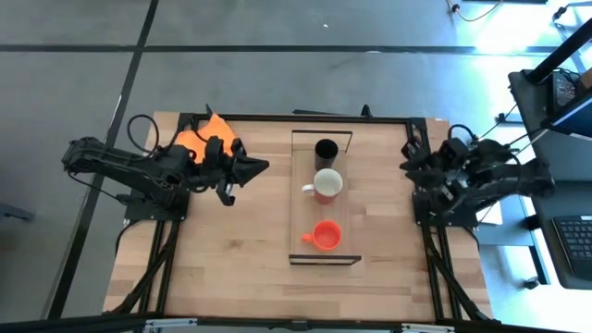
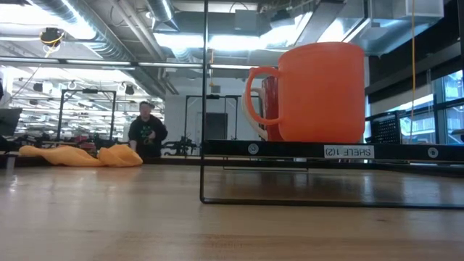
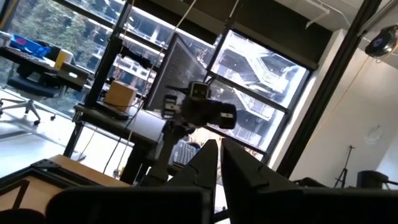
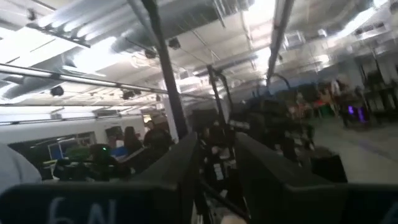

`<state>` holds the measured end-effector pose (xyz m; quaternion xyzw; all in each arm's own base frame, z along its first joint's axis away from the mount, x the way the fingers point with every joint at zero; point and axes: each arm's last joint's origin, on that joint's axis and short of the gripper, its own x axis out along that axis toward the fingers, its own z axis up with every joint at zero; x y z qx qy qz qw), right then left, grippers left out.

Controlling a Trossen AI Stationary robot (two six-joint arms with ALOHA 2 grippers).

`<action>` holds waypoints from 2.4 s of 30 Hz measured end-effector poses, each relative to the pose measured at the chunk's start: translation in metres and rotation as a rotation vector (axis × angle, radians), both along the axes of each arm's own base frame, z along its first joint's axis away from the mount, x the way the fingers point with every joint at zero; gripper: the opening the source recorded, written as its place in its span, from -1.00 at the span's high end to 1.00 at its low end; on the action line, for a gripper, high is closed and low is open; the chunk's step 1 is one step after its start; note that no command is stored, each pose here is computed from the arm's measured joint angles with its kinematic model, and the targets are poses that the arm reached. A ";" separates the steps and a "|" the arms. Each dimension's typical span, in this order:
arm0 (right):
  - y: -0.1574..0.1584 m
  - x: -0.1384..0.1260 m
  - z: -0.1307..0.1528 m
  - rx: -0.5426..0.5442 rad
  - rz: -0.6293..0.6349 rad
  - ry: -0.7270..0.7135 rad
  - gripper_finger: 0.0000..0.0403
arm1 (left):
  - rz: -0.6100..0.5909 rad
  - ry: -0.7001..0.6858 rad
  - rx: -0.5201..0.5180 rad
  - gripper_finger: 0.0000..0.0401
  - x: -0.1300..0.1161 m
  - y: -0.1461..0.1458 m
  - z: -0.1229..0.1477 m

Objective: Stack small to large cups/mugs on shelf
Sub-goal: Return to Home Position

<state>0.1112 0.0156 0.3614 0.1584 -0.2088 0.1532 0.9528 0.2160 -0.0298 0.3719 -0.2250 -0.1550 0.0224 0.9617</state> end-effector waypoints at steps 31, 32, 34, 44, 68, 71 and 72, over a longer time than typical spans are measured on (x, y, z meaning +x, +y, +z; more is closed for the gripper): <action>-0.016 -0.081 -0.028 0.089 -0.209 0.143 0.46 | -0.066 -0.175 0.090 0.90 -0.015 0.002 -0.104; -0.016 -0.084 -0.028 0.088 -0.209 0.138 0.46 | -0.062 -0.171 0.082 0.90 -0.016 0.003 -0.108; -0.015 -0.089 -0.029 0.087 -0.209 0.122 0.46 | -0.062 -0.165 0.063 0.88 -0.020 0.006 -0.117; -0.016 -0.071 -0.057 0.071 -0.142 0.040 0.46 | -0.056 -0.168 0.036 0.88 -0.033 0.015 -0.138; -0.019 -0.041 -0.108 0.145 -0.045 0.032 0.46 | -0.191 0.165 -0.052 0.87 -0.050 0.039 -0.141; -0.019 -0.041 -0.108 0.147 -0.043 0.032 0.46 | -0.138 0.147 -0.027 0.87 -0.065 0.045 -0.134; -0.019 -0.041 -0.108 0.147 -0.043 0.032 0.46 | -0.126 0.157 -0.031 0.87 -0.071 0.046 -0.133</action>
